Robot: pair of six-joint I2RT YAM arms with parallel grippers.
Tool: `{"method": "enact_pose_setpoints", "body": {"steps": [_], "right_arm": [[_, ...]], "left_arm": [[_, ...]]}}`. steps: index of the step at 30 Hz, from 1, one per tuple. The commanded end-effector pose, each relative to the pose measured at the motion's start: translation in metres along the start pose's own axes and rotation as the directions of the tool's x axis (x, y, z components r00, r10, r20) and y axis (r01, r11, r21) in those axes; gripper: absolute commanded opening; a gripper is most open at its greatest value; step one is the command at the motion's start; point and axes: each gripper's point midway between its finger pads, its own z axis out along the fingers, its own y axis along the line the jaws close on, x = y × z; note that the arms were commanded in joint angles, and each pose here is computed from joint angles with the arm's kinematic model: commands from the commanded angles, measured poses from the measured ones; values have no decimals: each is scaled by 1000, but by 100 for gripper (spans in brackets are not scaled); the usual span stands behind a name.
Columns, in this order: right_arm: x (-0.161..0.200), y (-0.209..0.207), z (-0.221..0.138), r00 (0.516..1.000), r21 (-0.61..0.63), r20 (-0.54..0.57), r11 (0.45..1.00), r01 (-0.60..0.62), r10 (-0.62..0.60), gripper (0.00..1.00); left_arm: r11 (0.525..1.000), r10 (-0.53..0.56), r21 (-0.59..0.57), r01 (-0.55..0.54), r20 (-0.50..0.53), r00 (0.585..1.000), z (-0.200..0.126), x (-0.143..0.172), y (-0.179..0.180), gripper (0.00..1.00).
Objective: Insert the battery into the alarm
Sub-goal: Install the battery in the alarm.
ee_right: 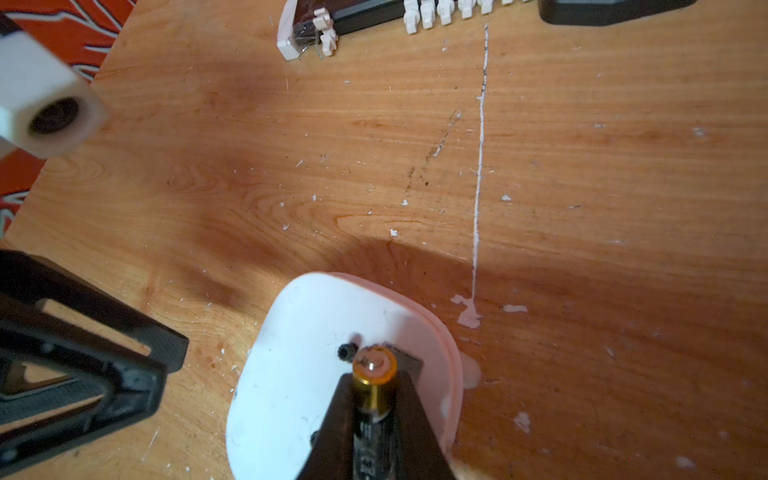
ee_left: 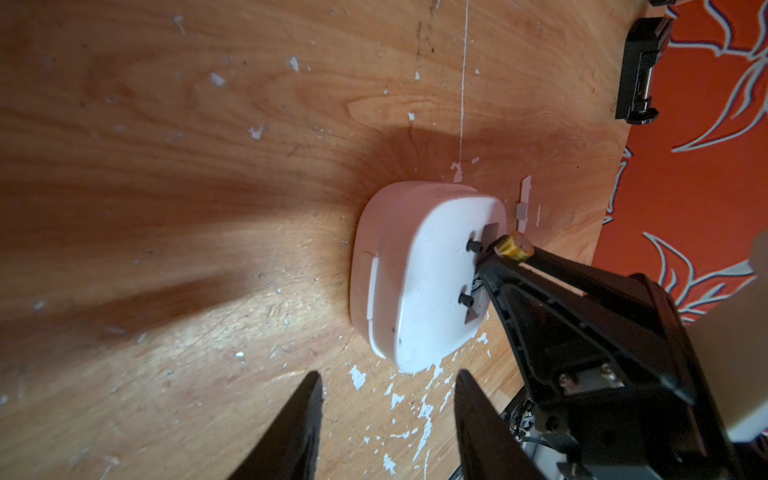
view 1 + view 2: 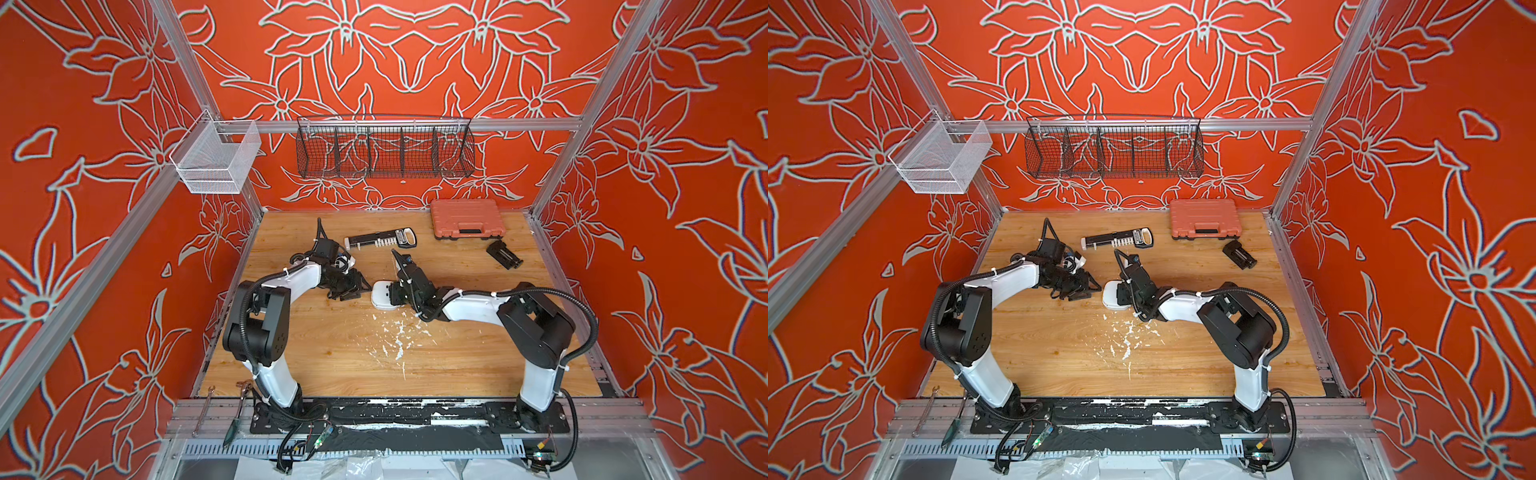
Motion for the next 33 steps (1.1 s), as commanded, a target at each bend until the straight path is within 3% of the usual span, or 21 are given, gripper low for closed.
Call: {"method": "enact_pose_setpoints", "body": {"steps": [1,10,20,33], "right_arm": [[8,-2,-1,999,12,2,999,-41,41,11],[12,-1,-11,999,22,-36,1000,-21,22,39],[5,1,-22,999,40,-45,999,23,-21,59],[-3,-6,-28,995,122,-66,989,84,-76,67]], "left_arm": [[1000,-4,3,4,-11,1000,1,-2,0,50],[1000,1,-10,-1,12,1000,-1,-7,1,50],[1000,14,-24,-13,37,999,0,-5,-3,51],[997,46,-57,-43,56,997,1,-4,-10,51]]}}
